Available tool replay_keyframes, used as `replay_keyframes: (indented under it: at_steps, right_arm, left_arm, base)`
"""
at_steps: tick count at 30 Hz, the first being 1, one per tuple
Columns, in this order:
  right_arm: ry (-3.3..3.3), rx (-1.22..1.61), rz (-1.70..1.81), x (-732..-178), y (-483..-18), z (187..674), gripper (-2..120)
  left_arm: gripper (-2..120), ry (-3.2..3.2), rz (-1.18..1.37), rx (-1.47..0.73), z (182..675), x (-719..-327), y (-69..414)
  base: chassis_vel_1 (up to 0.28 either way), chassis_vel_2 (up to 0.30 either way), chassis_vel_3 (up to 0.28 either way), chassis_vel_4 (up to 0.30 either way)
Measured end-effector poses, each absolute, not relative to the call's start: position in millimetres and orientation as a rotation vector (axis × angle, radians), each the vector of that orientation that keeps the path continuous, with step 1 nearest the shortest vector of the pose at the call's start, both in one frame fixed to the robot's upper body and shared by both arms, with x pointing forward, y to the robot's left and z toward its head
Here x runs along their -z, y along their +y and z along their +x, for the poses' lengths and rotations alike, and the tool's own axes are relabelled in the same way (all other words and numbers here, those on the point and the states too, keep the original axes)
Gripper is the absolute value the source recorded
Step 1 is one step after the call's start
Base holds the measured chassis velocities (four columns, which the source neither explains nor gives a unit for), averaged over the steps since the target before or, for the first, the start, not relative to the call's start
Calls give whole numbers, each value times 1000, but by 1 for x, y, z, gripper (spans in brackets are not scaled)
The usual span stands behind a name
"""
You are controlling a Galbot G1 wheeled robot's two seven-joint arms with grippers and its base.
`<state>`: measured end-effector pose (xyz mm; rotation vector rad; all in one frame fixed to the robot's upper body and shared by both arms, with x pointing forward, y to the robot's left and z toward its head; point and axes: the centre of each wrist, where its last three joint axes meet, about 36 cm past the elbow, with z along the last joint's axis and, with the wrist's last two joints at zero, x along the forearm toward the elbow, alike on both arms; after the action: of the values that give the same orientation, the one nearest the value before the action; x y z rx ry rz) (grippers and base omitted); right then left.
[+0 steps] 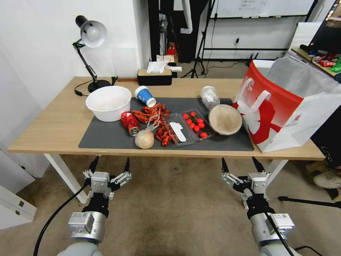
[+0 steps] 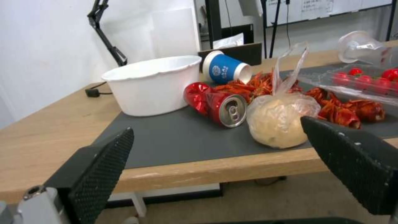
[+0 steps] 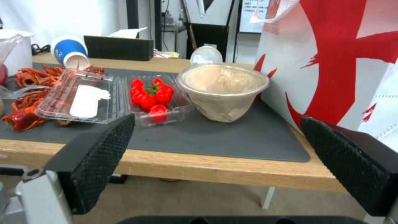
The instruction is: Pick up the trash from the table and place it into the takeout bag.
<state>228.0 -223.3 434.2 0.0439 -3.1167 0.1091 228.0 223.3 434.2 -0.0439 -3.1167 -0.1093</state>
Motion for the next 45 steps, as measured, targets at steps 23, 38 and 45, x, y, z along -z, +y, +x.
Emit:
replay_keyframes:
  at_steps: [23,38,45]
  right_arm:
    - [-3117,-107,46,-435,-223,229,100]
    - [-3054,-23,76,-487,-228,281,100]
    - [-2984,275,45,-485,-231,284,100]
  left_arm:
    - [100,-3120,-41,104,229,-435,223]
    - [100,-3163,49,-153,259,-457,217]
    - [100,-3172,40,-125,252,-458,220]
  base:
    - [0,0,0,0]
    - [0,0,0,0]
    - [0,0,0,0]
